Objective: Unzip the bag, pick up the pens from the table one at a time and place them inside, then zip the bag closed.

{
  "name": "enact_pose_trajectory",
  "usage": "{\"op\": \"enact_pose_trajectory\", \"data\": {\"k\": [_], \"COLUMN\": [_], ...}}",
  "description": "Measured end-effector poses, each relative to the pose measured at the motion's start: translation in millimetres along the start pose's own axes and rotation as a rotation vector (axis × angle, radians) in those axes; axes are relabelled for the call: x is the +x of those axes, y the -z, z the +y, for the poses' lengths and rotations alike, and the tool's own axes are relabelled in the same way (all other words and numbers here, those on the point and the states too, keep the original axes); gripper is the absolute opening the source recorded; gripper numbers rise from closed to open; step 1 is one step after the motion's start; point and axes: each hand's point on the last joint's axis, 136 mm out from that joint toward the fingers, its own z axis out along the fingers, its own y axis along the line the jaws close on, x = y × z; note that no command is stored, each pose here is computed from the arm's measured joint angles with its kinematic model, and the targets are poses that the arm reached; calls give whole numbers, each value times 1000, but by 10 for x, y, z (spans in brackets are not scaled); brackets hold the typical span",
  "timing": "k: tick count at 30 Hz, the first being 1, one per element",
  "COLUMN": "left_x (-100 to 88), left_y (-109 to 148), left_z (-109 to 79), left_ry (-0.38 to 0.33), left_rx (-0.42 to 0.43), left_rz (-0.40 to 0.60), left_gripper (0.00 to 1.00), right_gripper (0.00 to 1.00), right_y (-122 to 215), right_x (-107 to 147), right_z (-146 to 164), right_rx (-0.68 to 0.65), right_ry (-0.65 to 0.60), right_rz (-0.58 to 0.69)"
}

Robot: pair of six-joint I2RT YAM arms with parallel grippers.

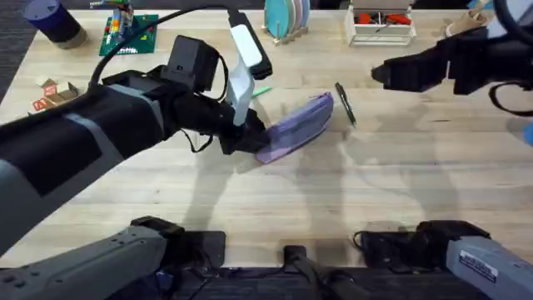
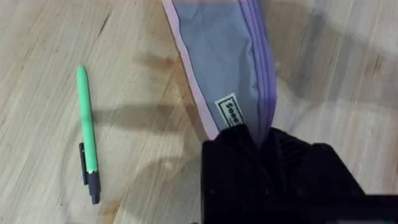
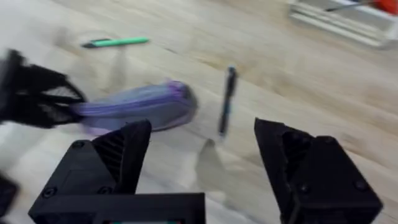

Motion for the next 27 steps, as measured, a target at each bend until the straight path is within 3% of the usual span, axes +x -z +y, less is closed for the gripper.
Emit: {"op": "enact_pose_trajectory", "data": {"k": [5, 12, 27], "left_x": [0, 1, -2], "left_y": [0, 0, 0], "left_z": [0, 1, 2], "left_ry": [0, 0, -1], "left_rx": [0, 0, -1], "left_rz": [0, 0, -1], "left_gripper": [43, 42, 42], "right_gripper": [996, 996, 995], "right_y": [-4, -114, -540], "right_x": [-55, -190, -506], "right_z": [146, 63, -209], "right_rx": [-90, -94, -80], "right_ry": [-12, -83, -241], "right_rz": [-25, 8, 358]}}
